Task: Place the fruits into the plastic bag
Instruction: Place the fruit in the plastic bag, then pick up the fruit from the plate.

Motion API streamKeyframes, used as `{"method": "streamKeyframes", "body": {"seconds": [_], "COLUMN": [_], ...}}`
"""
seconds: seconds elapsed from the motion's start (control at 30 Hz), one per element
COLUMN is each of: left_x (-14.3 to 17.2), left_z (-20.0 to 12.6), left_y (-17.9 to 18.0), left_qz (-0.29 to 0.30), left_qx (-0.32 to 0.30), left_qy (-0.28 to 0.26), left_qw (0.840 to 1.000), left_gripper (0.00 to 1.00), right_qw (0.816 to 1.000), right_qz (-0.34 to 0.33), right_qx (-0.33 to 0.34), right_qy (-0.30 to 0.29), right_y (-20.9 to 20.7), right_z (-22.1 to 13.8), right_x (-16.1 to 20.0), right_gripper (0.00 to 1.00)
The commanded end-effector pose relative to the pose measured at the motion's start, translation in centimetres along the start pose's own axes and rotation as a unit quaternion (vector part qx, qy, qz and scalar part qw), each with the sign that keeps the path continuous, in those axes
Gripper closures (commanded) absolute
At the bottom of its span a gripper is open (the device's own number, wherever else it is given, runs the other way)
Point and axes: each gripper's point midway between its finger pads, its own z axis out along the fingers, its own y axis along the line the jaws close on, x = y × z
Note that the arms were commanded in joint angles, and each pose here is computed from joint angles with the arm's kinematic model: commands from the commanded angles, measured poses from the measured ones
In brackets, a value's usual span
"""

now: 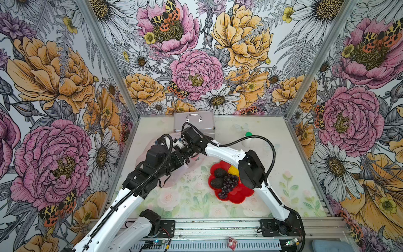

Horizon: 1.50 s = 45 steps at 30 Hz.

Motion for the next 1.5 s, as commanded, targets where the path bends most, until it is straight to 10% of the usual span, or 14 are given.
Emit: {"method": "streamKeyframes", "body": {"seconds": [0.0,0.43,0.8,1.1,1.47], "left_x": [-0.4,-0.3,1.3,1.6,1.4], "left_z": [-0.2,-0.8,-0.8,0.2,0.3], "left_y": [-0.1,0.8,2.4,2.5,2.4], "left_qz": [-0.003,-0.018,-0.021,-0.011,-0.011], "left_qx": [0.010,0.009,-0.002,-0.010,-0.010], "left_qy": [-0.012,-0.024,-0.006,0.016,0.014], "left_qw": [1.000,1.000,1.000,1.000,1.000], "left_gripper": [1.00,1.00,1.00,1.00,1.00], "right_qw": [0.999,0.996,0.983,0.902,0.868], "right_qz": [-0.035,-0.024,-0.023,0.031,0.082], "right_qx": [-0.018,0.011,0.074,0.410,0.472], "right_qy": [-0.009,-0.084,-0.164,-0.131,-0.128], "right_y": [2.5,2.0,0.4,-12.9,-17.9], "right_z": [-1.1,-8.2,-19.0,-26.9,-27.0], "right_x": [-0.2,-0.4,7.3,17.4,13.9], "right_gripper": [0.20,0.15,0.16,0.14,0.02]}}
